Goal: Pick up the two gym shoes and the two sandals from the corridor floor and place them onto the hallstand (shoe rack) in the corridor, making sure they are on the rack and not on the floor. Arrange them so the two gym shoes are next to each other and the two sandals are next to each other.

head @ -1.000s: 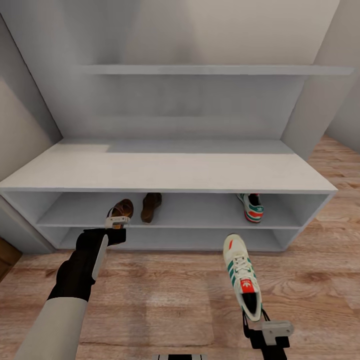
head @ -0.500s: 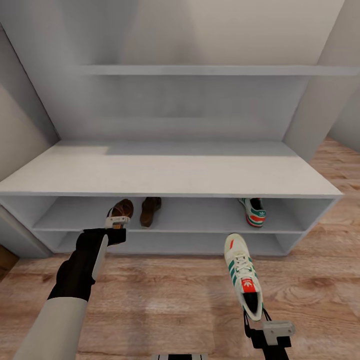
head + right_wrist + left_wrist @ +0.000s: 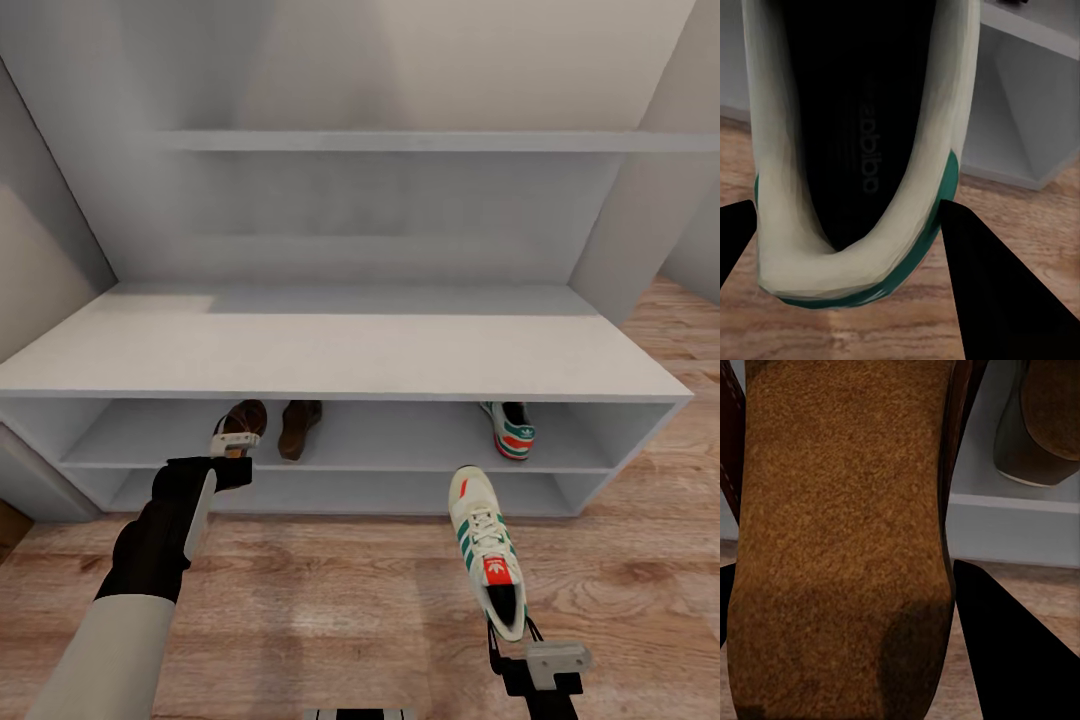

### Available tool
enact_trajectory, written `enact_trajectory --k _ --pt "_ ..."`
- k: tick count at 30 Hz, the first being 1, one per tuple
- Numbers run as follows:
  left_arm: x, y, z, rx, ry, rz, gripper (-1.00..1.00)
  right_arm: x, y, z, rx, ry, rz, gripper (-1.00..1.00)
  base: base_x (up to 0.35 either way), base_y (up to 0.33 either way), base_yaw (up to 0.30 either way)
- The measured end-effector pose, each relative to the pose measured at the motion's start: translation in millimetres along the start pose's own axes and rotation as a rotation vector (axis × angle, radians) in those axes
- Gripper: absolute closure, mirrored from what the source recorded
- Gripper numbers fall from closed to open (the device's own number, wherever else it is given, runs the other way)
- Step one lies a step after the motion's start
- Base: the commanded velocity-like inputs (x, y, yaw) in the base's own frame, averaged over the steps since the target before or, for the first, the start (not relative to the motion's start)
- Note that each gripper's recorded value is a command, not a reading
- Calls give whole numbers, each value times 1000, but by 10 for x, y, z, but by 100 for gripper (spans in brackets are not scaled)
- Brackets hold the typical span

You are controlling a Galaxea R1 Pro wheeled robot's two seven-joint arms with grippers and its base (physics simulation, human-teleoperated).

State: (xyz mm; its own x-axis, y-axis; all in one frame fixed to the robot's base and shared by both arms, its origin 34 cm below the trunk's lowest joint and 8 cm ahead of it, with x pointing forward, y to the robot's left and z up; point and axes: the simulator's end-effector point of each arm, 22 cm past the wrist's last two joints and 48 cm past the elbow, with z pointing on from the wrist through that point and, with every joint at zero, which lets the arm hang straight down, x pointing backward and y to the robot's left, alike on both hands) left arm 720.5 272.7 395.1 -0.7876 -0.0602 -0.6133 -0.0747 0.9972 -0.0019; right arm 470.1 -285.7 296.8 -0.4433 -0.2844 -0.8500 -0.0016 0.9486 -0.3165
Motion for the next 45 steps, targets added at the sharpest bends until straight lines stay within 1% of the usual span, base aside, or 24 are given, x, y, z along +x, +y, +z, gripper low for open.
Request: enact_trajectory --k 12,22,45 --pt "0 3 0 -1 0 0 100 -3 -1 1 1 -2 0 100 6 0 0" --pt "0 0 0 0 0 0 100 -4 -1 -1 0 -3 1 100 128 0 0" --pt "0 0 0 0 0 0 100 -10 -1 -1 1 -5 1 100 6 0 0"
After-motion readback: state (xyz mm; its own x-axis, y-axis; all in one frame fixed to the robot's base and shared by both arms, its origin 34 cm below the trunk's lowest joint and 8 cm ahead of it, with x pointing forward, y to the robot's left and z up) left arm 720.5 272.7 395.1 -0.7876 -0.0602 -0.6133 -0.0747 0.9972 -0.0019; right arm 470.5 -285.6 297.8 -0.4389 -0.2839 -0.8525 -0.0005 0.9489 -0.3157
